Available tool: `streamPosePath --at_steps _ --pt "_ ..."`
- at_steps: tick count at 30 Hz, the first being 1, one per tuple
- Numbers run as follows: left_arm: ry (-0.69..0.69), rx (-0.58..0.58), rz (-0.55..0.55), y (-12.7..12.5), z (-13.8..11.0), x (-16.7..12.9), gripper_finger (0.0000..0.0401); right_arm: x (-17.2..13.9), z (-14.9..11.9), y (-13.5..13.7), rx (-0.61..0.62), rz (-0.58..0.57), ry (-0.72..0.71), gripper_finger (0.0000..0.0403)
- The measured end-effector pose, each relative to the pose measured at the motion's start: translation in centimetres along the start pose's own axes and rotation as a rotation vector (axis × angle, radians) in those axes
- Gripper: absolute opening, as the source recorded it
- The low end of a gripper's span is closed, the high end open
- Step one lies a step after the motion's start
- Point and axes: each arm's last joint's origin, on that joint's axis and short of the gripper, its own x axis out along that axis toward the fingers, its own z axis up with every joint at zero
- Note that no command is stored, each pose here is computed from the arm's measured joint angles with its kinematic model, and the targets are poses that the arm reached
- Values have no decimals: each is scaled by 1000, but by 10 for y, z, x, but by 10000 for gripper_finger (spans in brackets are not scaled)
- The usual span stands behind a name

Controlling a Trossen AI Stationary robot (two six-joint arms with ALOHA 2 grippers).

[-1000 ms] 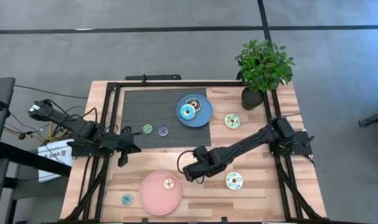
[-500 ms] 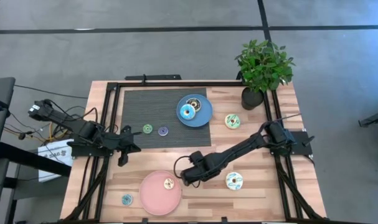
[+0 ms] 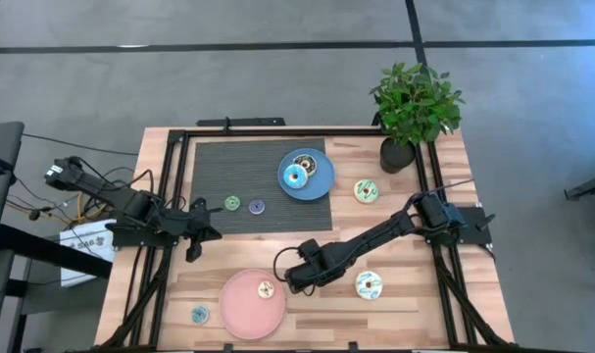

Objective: Pick & Place donuts
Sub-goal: Put the small dark blue donut on the pink plate

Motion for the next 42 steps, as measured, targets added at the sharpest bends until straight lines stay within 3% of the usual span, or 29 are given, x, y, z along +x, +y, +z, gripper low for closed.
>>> streamPosePath --at_steps 9,23,27,42 --pt "-1 -1 0 0 0 0 0 0 0 1 -24 9 11 262" --pt "-1 3 -1 0 0 0 0 4 5 0 -78 -1 2 260" --pt "-1 5 -1 0 0 0 0 11 8 1 -64 12 55 260" --pt "4 4 2 0 0 0 0 12 7 0 -40 1 46 260"
